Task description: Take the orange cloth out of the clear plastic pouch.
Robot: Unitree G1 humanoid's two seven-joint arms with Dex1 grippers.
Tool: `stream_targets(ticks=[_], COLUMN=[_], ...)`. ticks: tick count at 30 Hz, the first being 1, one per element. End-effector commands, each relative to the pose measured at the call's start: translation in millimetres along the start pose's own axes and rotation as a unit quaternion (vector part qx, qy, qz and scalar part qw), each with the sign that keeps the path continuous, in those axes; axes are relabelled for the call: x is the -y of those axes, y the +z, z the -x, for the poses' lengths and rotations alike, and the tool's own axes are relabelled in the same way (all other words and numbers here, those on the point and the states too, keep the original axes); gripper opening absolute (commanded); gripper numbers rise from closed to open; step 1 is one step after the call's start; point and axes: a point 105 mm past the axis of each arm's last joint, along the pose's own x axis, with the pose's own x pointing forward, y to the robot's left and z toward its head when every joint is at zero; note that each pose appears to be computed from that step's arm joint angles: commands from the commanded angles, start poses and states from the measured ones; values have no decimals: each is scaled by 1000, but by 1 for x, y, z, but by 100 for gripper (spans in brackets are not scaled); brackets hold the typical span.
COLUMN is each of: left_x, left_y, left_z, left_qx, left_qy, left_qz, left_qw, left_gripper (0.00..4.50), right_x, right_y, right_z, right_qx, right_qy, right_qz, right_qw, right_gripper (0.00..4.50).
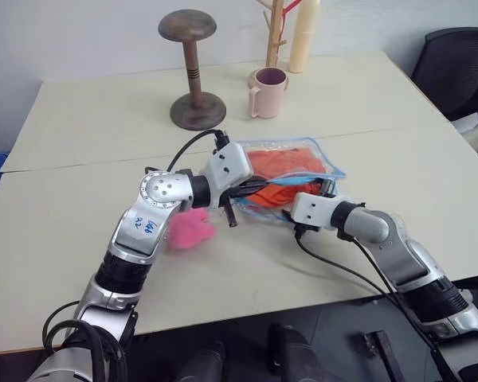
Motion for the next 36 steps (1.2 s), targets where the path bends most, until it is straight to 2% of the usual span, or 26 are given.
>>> stream_targets(ticks=[1, 6, 10, 11, 13, 16, 21, 24, 28, 33, 36], left_x=[5, 7, 6, 6, 4, -1, -8, -12, -12, -9, -5], left_y=[19, 21, 22, 23, 23, 24, 28, 29, 12, -16, -26], left_z=[2, 0, -1, -1, 0, 1, 1, -1, -7, -12, -13], left_qx=[32, 38, 39, 39, 40, 46, 64, 74, 41, -15, -30], left_qy=[-5, -5, -2, -1, 3, 13, 35, 49, 62, 79, 74], left_qz=[-11, 1, 7, 8, 13, 34, 78, 110, 100, 34, 1], left_qw=[999, 999, 999, 999, 999, 998, 994, 990, 992, 996, 997], left_gripper=[0, 0, 0, 0, 0, 0, 0, 0, 0, 0, 0], right_x=[-3, -6, -10, -12, -17, -19, -22, -29, -20, -3, 3], right_y=[0, -6, -11, -11, -11, -10, -7, 0, 20, 52, 58], right_z=[-12, -32, -47, -49, -53, -54, -47, -38, -17, 21, 36], right_qx=[-4, -18, -21, -18, -14, -6, 7, 20, 42, 88, 96], right_qy=[-7, -15, -17, -14, -4, 4, 15, 34, 35, 25, 8], right_qz=[43, 90, 86, 80, 68, 66, 68, 38, 73, 75, 76], right_qw=[999, 996, 996, 997, 998, 998, 998, 999, 996, 993, 993], right_gripper=[445, 445, 445, 427, 383, 266, 98, 4, 1, 1, 1])
